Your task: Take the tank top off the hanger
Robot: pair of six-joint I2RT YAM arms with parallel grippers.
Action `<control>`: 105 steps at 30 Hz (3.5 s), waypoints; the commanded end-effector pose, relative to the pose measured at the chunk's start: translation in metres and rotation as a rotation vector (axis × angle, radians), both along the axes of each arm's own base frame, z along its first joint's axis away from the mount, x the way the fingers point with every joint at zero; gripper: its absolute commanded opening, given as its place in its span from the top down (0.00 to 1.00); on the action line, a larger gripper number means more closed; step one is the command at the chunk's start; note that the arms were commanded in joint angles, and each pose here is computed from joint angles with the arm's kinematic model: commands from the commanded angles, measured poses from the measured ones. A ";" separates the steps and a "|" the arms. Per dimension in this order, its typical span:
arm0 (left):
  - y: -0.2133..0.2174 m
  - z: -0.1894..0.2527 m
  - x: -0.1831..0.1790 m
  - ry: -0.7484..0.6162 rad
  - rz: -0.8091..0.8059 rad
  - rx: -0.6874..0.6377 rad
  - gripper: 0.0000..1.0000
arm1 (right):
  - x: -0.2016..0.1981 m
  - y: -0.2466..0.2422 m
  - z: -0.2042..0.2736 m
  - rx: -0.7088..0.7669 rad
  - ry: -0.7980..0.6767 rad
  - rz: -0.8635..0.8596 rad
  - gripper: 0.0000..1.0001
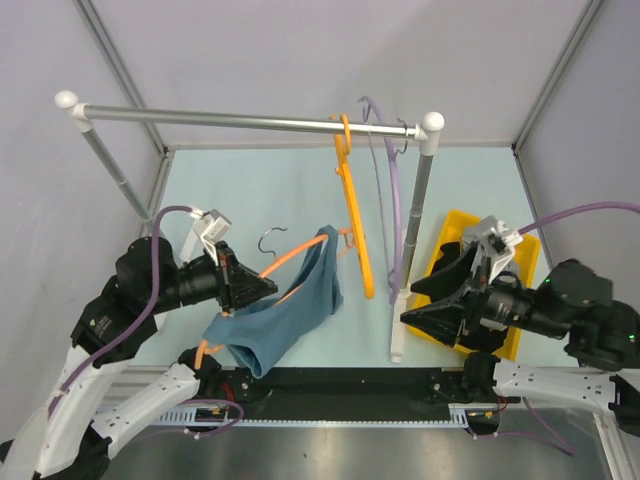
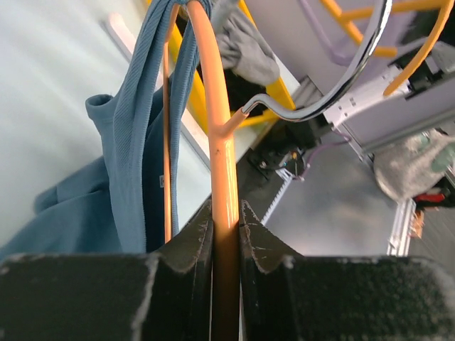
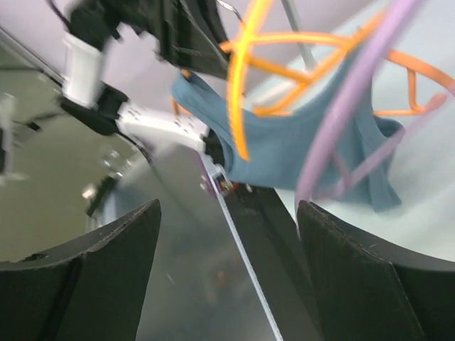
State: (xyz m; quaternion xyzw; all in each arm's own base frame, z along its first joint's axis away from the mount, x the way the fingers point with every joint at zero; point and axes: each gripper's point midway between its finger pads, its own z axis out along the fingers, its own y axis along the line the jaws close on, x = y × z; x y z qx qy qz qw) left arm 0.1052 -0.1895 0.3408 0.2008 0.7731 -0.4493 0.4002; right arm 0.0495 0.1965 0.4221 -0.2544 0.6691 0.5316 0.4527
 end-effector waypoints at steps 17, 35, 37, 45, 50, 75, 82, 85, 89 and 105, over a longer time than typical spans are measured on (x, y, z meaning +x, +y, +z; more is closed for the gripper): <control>-0.038 -0.028 -0.007 0.049 -0.219 -0.127 1.00 | 0.060 -0.022 -0.115 0.084 0.060 -0.371 0.40; -0.043 -0.055 -0.003 0.133 -0.208 -0.113 1.00 | 0.095 0.068 -0.146 0.157 -0.013 -0.336 0.42; -0.043 -0.056 -0.003 0.138 -0.209 -0.115 1.00 | 0.102 0.067 -0.151 0.140 0.000 -0.374 0.43; -0.041 -0.054 -0.007 0.137 -0.214 -0.124 1.00 | 0.124 0.052 -0.161 0.156 0.048 -0.539 0.42; -0.042 -0.053 -0.007 0.134 -0.219 -0.127 1.00 | 0.126 0.058 -0.166 0.146 0.071 -0.536 0.43; -0.028 -0.063 -0.004 0.116 -0.125 -0.076 1.00 | 0.167 -0.005 -0.209 -0.054 0.289 -0.882 1.00; -0.010 -0.054 0.009 0.058 0.020 -0.053 1.00 | 0.165 -0.034 -0.234 -0.082 0.360 -0.926 1.00; -0.001 -0.046 0.013 0.026 0.083 -0.061 1.00 | 0.158 -0.034 -0.245 -0.098 0.390 -0.899 1.00; 0.002 -0.037 0.011 -0.002 0.090 -0.085 1.00 | 0.153 -0.019 -0.255 -0.109 0.407 -0.819 1.00; -0.006 -0.056 -0.025 0.068 -0.105 -0.065 1.00 | 0.182 0.014 -0.219 -0.072 0.345 -0.749 1.00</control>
